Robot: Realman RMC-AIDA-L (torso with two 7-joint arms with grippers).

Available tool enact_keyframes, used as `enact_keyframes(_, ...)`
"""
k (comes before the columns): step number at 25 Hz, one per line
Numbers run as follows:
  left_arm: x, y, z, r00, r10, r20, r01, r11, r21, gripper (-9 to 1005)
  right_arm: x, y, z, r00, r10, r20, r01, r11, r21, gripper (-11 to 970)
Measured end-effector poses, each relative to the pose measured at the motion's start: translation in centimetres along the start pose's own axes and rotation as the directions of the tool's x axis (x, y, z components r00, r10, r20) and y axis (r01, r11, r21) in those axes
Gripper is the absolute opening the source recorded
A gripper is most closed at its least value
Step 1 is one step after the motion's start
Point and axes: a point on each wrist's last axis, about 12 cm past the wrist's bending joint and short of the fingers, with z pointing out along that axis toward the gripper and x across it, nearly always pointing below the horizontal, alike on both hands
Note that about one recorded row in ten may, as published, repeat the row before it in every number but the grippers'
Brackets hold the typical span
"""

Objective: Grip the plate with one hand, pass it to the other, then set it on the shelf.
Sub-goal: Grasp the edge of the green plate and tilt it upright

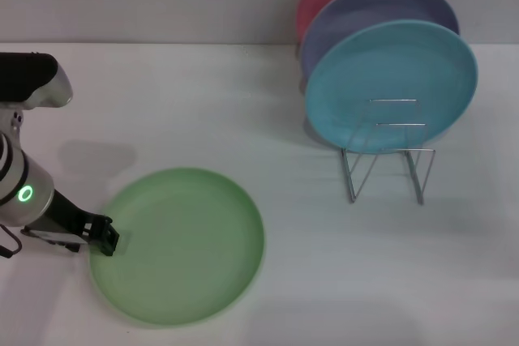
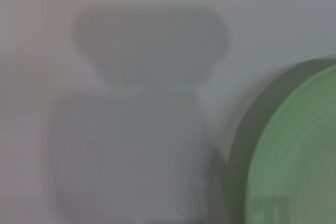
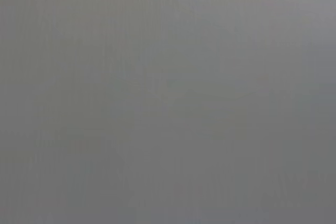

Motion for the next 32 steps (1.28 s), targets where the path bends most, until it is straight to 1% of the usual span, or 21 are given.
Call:
enact_keyframes(3, -0.02, -0.02, 0.0, 1.0, 0.001, 0.001, -0.001, 1.0, 0.0, 477, 0.01, -0.04, -0.05, 1.0, -0.001, -0.001, 0.001, 1.0, 0.001, 728)
enact_keyframes(9, -0.05, -0.1, 0.01, 1.0, 0.008, 0.002, -0.008, 1.0, -0.001, 473, 0.0, -0.12, -0.16, 1.0, -0.002, 0.0, 0.002, 1.0, 0.002, 728)
enact_keyframes(13, -0.06, -0.12, 0.03, 1.0, 0.014, 0.001, -0.014, 1.0, 0.004, 296, -0.05, -0.19, -0.26, 1.0, -0.003, 0.003, 0.003, 1.0, 0.003, 727)
enact_keyframes(20, -0.01, -0.1, 0.06, 1.0, 0.016, -0.003, -0.016, 1.0, 0.004, 180, -0.05, -0.21, -0.27, 1.0, -0.001, 0.003, 0.001, 1.0, 0.005, 728)
enact_keyframes(32, 0.04, 0.05, 0.06, 1.0, 0.019, -0.001, -0.019, 1.0, 0.009, 167, -0.07, -0.2, -0.3, 1.0, 0.003, 0.005, -0.003, 1.0, 0.005, 727)
